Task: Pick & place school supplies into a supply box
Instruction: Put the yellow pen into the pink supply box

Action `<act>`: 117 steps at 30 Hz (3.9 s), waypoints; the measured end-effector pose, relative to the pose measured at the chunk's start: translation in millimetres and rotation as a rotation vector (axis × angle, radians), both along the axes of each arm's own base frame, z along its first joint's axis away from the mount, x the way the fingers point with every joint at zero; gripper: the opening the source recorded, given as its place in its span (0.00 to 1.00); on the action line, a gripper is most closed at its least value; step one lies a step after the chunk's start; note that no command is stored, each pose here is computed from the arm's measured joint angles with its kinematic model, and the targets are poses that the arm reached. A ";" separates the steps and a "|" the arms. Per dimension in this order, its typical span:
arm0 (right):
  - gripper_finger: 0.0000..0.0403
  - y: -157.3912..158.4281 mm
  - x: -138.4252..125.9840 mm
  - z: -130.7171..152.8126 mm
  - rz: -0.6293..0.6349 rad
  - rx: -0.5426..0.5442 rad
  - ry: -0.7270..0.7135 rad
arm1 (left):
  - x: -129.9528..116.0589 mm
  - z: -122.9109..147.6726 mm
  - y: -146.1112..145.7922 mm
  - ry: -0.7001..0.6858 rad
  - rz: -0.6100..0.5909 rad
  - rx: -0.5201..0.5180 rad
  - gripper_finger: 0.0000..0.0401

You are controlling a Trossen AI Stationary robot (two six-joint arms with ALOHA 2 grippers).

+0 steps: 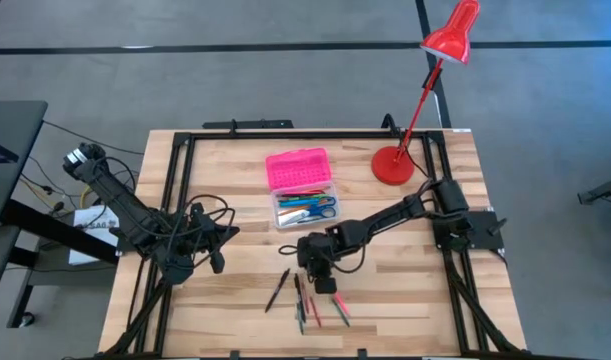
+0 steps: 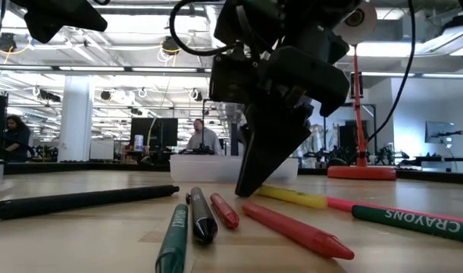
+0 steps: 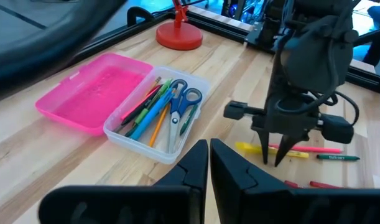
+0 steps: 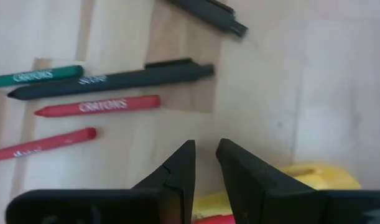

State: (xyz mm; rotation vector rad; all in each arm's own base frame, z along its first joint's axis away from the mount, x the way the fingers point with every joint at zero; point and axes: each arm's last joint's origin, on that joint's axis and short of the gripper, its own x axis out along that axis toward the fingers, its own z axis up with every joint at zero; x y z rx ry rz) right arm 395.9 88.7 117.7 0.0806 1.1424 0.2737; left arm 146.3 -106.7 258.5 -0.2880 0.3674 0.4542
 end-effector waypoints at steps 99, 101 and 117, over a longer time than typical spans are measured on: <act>0.18 -27.0 -62.3 40.4 0.053 -0.239 0.117 | 0.3 1.2 0.6 -0.041 0.042 -0.010 0.03; 0.18 -27.0 -62.3 40.4 0.056 -0.239 0.116 | 0.3 1.1 0.6 -0.041 0.042 -0.011 0.03; 0.18 -27.7 -78.3 17.3 0.044 -0.240 0.167 | 0.0 0.9 0.9 -0.038 0.043 -0.007 0.03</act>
